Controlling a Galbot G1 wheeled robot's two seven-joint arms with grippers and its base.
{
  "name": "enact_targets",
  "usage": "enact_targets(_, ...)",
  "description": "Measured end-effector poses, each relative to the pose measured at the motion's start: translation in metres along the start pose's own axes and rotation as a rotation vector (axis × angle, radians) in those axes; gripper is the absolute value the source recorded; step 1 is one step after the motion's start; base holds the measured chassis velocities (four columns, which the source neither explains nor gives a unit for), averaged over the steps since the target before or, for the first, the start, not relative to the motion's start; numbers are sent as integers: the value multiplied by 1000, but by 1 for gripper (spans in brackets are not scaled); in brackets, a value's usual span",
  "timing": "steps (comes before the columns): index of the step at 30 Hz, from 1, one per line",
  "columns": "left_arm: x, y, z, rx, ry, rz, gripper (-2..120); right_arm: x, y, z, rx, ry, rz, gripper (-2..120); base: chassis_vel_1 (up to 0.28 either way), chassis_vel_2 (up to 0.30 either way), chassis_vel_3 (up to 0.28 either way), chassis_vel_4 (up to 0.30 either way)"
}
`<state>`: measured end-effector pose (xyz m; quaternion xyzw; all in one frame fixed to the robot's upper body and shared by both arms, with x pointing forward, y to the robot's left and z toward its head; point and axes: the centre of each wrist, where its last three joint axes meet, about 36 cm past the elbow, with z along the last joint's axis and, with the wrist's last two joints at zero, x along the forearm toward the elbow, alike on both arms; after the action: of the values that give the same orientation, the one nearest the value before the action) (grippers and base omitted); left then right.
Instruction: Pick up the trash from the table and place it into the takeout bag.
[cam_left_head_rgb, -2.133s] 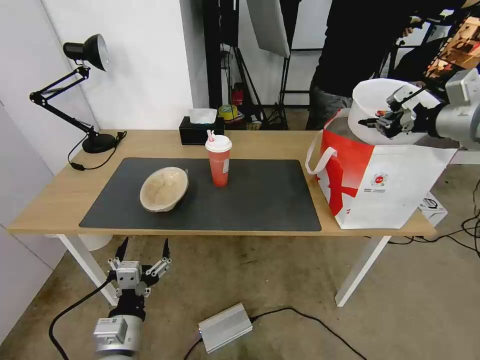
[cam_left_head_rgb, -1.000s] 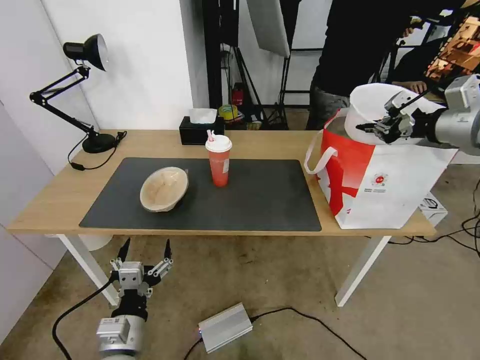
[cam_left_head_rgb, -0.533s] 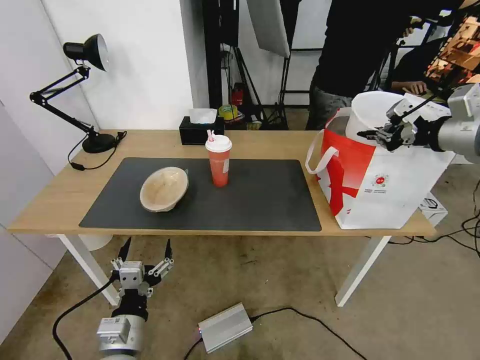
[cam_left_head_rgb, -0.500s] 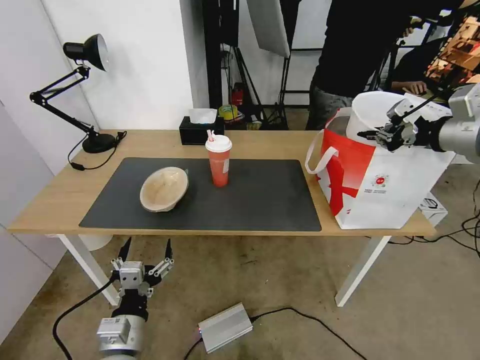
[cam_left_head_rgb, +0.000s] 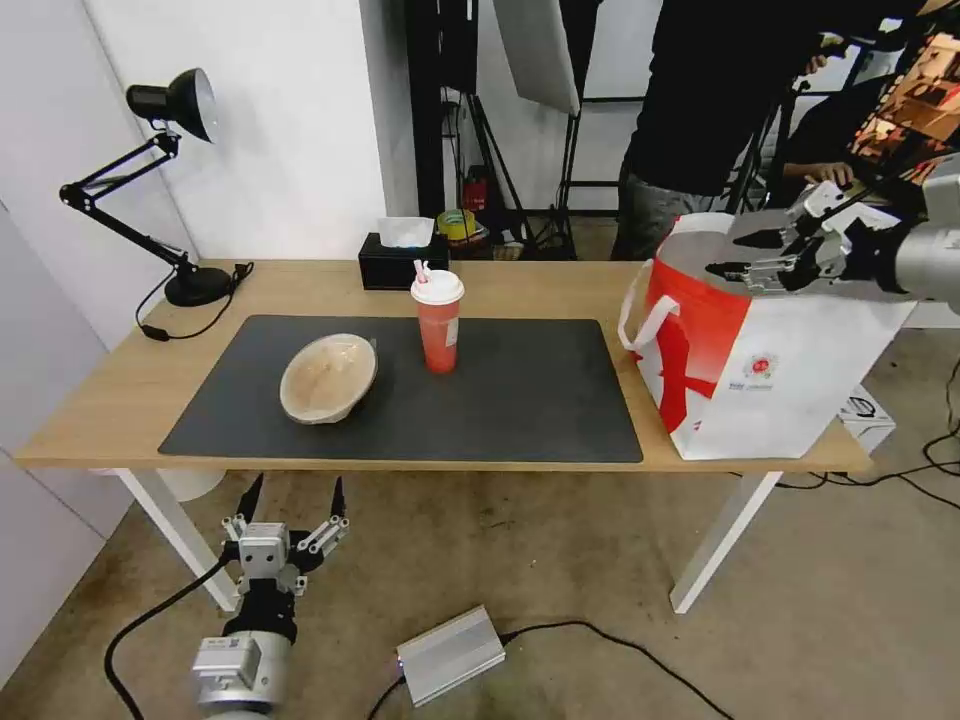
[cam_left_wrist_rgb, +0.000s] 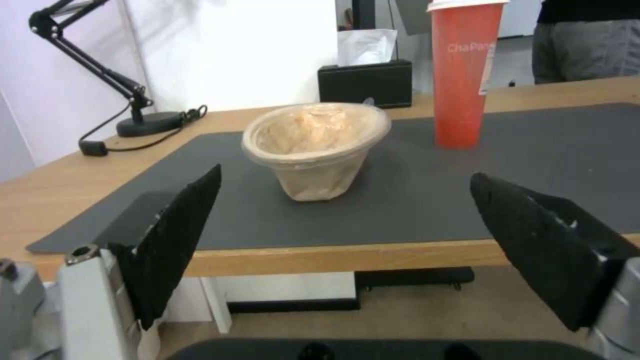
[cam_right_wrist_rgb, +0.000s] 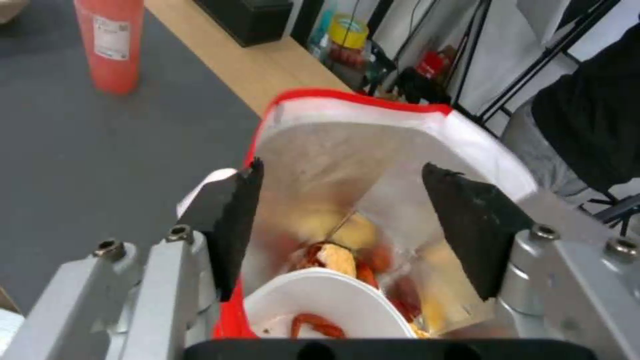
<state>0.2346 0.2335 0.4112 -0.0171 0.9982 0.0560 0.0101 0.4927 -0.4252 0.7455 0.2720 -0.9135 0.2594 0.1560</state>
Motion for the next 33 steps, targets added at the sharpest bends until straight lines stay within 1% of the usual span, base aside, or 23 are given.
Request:
enact_targets(7,0,0,0,0,-1,0,100,-2,1,-2,-1,-10,-3,65,0,0,0,0)
enact_targets(16,-1,0,-1,-1,-3,-1,100,-5,9,-14,-14,-58,-5,62,0,0,0,0)
enact_targets(20,-2,1,-1,-2,-3,-3,100,-5,20,-35,-40,-138,-9,62,0,0,0,0)
enact_targets(22,-2,1,-1,-3,-3,-3,100,-5,21,-37,-42,-146,-8,62,0,0,0,0)
enact_targets(24,-2,1,-1,-2,-4,-5,100,-8,28,-49,-46,-183,-7,62,0,0,0,0)
enact_targets(30,-2,1,-1,-2,-4,-8,100,-9,35,-65,-56,-235,-9,62,0,0,0,0)
enact_targets(33,-2,2,-1,-3,-4,-11,100,-12,48,-77,-87,-295,-16,63,0,0,0,0)
